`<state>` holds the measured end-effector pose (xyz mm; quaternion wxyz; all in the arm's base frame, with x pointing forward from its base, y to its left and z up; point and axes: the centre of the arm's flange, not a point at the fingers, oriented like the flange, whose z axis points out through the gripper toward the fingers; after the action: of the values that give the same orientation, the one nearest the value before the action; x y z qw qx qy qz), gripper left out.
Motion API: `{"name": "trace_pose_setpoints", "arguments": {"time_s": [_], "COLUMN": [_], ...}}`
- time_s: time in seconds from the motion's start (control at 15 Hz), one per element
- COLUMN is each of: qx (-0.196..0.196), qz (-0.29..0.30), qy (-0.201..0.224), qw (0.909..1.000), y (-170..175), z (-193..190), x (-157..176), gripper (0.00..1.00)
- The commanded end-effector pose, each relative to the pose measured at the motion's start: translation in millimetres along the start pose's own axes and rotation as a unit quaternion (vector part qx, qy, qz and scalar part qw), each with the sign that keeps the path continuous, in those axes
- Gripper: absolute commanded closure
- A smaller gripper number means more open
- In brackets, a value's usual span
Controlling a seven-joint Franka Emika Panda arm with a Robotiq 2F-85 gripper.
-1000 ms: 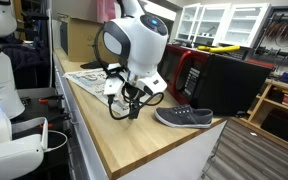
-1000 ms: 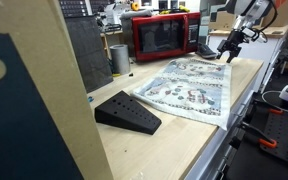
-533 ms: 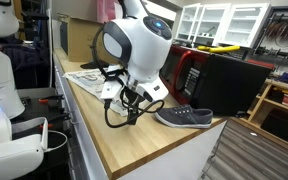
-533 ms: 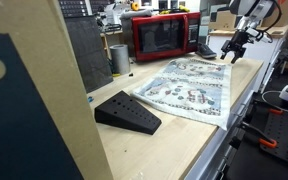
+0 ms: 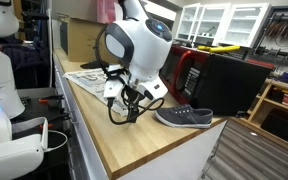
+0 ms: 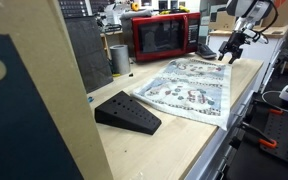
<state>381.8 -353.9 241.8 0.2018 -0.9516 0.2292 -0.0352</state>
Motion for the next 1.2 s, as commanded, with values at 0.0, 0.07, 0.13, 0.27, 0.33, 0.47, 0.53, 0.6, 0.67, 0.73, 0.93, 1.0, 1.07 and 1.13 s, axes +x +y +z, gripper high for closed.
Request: {"name": "trace_pose_setpoints", "arguments": {"time_s": [0.0,0.07,0.13,0.27,0.33,0.47,0.53,0.6,0.67,0.73,0.93,1.0,1.07,1.13], "qx": [0.008,0.012,0.013,0.018,0.024,0.033,0.037,0.044,0.052,0.057,0.062,0.060,0.056,0.054], "qz": [-0.007,-0.011,-0.014,-0.019,-0.023,-0.026,-0.026,-0.026,-0.027,-0.030,-0.036,-0.038,-0.041,-0.042], "qy": [-0.024,-0.032,-0.038,-0.051,-0.062,-0.075,-0.081,-0.087,-0.095,-0.096,-0.084,-0.077,-0.070,-0.065], "qw": [0.9996,0.9993,0.9991,0.9984,0.9975,0.9963,0.9957,0.9949,0.9937,0.9933,0.9939,0.9945,0.9951,0.9955], "y": [-19.0,-24.4,-28.7,-36.6,-40.5,-44.5,-45.5,-46.1,-47.5,-49.0,-52.8,-54.2,-55.6,-57.4], "z": [16.2,20.8,23.2,27.6,27.8,25.3,23.8,20.1,15.5,10.8,-2.5,-5.2,-7.3,-9.2], "x": [0.0,-2.1,-3.8,-8.9,-12.3,-17.1,-19.0,-21.5,-24.5,-27.1,-30.2,-31.6,-32.7,-33.9], "gripper": [0.00,0.00,0.00,0.00,0.00,0.26,0.34,0.42,0.51,0.58,0.80,0.87,0.95,0.99]}}
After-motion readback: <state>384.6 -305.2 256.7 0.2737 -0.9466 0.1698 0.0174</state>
